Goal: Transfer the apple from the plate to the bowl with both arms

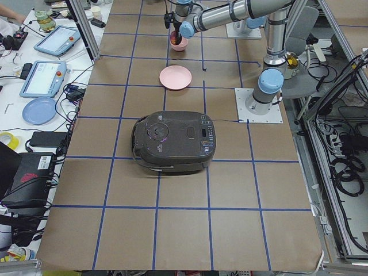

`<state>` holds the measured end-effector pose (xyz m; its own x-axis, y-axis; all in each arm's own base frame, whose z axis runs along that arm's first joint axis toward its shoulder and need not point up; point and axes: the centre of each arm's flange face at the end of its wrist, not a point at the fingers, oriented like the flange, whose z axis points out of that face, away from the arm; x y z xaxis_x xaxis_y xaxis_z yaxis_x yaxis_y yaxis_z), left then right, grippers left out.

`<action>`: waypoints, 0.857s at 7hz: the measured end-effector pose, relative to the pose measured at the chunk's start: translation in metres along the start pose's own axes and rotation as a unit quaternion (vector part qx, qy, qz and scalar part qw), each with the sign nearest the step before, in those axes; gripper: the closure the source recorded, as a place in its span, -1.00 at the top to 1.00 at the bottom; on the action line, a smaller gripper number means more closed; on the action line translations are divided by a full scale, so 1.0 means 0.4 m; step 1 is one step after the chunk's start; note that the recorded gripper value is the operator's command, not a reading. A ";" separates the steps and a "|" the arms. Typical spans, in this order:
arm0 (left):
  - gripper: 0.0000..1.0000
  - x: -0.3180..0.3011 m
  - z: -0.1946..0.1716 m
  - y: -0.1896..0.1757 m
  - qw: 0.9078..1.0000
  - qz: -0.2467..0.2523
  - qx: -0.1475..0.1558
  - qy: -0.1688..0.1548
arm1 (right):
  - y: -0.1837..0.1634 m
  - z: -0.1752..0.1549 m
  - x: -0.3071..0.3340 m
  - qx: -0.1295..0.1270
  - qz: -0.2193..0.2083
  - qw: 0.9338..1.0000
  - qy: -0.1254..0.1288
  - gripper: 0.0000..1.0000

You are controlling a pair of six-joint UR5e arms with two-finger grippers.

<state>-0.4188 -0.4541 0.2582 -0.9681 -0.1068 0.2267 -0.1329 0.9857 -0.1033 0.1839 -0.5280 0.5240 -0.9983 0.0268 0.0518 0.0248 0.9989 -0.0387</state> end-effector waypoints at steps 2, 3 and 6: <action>-0.27 0.035 0.078 0.021 1.000 -0.002 -0.008 -0.005 | -0.002 0.000 0.000 0.002 -0.001 1.000 0.000 1.00; 0.61 0.044 0.103 0.019 1.000 0.001 -0.005 -0.007 | -0.002 0.000 0.000 0.003 -0.001 1.000 0.000 1.00; 1.00 0.041 0.157 0.004 1.000 0.002 0.017 -0.021 | -0.002 -0.001 0.000 0.002 -0.002 1.000 0.001 1.00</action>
<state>-0.4481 -0.4622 0.2010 -0.9766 -0.1098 0.1848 -0.1361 0.9813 -0.1363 0.1838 -0.5286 0.5242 -0.9982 0.0238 0.0544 0.0215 0.9989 -0.0421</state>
